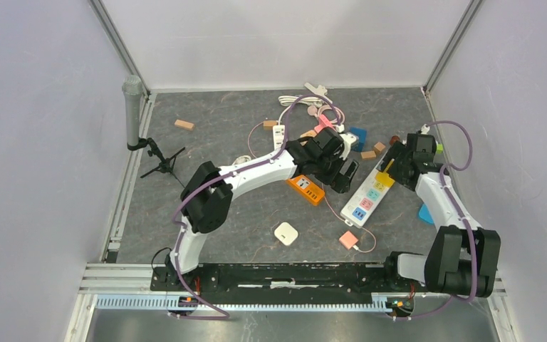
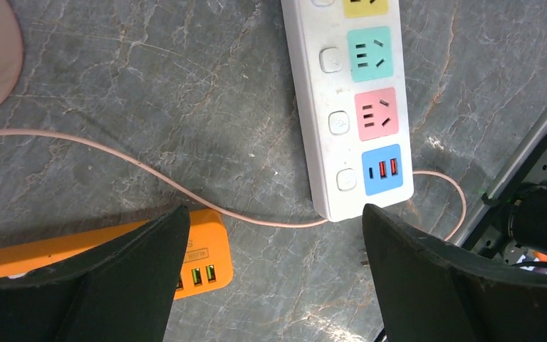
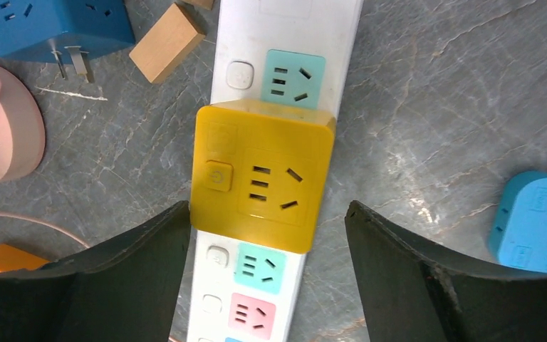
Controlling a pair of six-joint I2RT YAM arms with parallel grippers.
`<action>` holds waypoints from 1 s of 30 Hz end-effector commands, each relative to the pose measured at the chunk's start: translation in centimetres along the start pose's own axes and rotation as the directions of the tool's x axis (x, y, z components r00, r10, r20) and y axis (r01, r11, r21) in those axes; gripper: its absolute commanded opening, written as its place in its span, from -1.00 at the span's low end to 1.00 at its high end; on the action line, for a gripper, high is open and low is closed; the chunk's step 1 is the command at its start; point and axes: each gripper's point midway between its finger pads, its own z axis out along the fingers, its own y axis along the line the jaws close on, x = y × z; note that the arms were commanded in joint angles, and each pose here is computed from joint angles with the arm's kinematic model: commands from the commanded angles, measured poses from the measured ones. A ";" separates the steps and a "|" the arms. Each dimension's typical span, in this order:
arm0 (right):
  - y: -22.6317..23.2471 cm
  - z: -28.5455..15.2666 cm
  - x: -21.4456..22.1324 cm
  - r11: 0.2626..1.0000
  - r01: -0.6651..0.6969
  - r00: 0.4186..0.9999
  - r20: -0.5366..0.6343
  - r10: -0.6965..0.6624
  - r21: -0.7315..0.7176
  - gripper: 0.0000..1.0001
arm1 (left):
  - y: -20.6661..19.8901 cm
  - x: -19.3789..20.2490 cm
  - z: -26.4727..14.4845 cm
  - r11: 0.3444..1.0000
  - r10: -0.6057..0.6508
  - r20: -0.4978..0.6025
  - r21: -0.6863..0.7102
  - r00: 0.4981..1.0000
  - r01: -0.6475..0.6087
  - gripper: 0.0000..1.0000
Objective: Pull the plug off the socket
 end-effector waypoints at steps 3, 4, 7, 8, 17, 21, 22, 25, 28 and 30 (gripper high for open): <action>-0.7 0.6 -1.1 0.992 -0.069 0.996 0.065 0.063 0.107 0.57 | -1.7 -2.4 -0.2 0.997 -0.048 0.050 0.065 0.998 0.045 0.92; -0.9 0.7 -0.9 0.989 -0.075 0.995 0.068 0.067 0.124 0.56 | -1.6 -2.4 0.0 0.997 -0.051 0.049 0.067 0.997 0.048 0.92; -1.3 1.1 -0.4 0.984 -0.087 0.995 0.068 0.078 0.152 0.47 | -1.6 -2.1 0.4 0.997 -0.052 0.041 0.064 0.998 0.050 0.90; -1.3 1.2 -0.4 0.983 -0.088 0.995 0.067 0.078 0.160 0.44 | -1.5 -2.0 0.6 0.997 -0.052 0.037 0.064 0.998 0.050 0.90; 0.1 1.8 -1.0 0.980 -0.066 0.996 0.063 0.056 0.188 0.10 | -2.0 -2.1 2.8 0.995 -0.069 0.035 0.074 0.997 0.066 0.85; 1.2 1.5 -1.6 0.981 -0.064 0.995 0.081 0.049 0.184 -0.10 | -2.2 -2.2 3.9 0.995 -0.067 0.037 0.071 0.997 0.064 0.85; 1.5 1.5 -1.6 0.982 -0.062 0.996 0.080 0.049 0.179 -0.11 | -2.3 -2.2 4.2 0.995 -0.067 0.037 0.069 0.997 0.065 0.85; 2.0 1.4 -1.5 0.982 -0.063 0.996 0.079 0.050 0.177 -0.08 | -2.4 -2.4 5.0 0.995 -0.072 0.042 0.070 0.997 0.069 0.82; 1.4 1.3 -1.6 0.974 -0.061 0.995 0.089 0.042 0.216 0.23 | -2.5 -2.2 6.0 0.997 -0.060 0.048 0.058 0.997 0.057 0.79; 0.9 1.1 -2.3 0.967 -0.038 0.995 0.098 0.014 0.252 0.56 | -2.6 -1.9 6.6 0.998 -0.044 0.042 0.053 0.998 0.042 0.77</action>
